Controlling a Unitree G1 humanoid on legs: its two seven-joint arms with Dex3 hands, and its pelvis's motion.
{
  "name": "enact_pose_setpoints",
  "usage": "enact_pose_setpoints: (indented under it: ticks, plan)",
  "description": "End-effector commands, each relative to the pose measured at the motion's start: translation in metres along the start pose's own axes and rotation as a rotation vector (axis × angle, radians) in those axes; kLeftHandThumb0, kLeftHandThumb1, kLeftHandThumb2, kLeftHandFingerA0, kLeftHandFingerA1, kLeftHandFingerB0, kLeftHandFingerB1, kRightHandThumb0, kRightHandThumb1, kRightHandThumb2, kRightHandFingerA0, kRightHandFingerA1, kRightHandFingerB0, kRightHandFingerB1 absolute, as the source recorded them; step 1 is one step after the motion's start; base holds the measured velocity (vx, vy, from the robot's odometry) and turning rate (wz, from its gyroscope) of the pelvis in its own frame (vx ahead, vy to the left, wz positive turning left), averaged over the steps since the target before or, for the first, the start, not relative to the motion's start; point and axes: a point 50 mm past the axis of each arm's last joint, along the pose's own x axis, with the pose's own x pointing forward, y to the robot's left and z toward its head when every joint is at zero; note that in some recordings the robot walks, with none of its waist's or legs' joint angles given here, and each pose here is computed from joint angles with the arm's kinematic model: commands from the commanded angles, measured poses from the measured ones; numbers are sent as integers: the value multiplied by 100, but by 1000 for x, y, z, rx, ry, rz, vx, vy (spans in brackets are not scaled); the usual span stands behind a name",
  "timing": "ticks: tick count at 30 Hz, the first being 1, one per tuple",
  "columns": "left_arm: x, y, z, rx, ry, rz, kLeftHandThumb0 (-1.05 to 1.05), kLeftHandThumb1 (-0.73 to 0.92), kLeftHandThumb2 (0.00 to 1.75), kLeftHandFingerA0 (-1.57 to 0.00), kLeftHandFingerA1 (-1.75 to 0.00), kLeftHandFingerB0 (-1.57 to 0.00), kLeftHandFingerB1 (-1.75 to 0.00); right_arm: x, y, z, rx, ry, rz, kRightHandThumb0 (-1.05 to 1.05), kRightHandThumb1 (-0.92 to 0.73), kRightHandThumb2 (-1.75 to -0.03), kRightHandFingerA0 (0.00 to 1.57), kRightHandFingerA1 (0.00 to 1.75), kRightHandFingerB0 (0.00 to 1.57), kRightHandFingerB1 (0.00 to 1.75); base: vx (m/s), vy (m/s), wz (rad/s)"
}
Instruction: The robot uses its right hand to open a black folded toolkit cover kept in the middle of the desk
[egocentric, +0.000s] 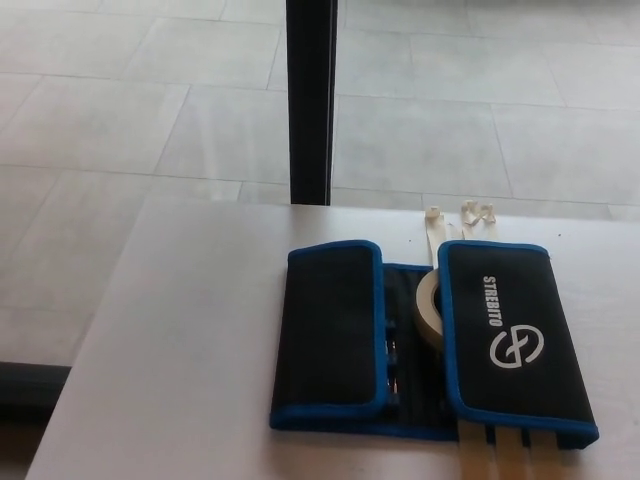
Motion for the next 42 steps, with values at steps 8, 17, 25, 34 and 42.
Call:
enact_pose_setpoints:
  ticks: [8,17,25,34,42]
  plan:
    - [-6,5,-4,-39,-30,-3,-89,62,102,-3,-44,-8,-31,0,-17,14,197,-62,-150,-105,-76,-91,0,75,0,63,0,0,0]
    - [-5,4,-4,-32,-25,2,-98,66,103,-4,-43,-10,-30,1,-49,83,478,-140,-458,-90,-92,-93,0,13,0,0,0,0,0]
    - [-2,2,-5,-43,-24,1,-88,60,102,0,-47,-9,-28,-12,-55,179,607,-497,-367,-105,-92,-64,0,34,0,43,0,0,0]
    - [1,-3,2,-12,-44,-17,-88,60,99,-8,-57,-3,-43,-57,10,271,102,-919,-127,-105,-56,-120,49,130,36,111,0,0,6]
    - [1,-2,1,-56,-50,-18,-86,58,98,-5,-53,-7,-36,-111,100,284,-321,-1207,207,-105,-62,-108,0,35,0,24,0,0,1]
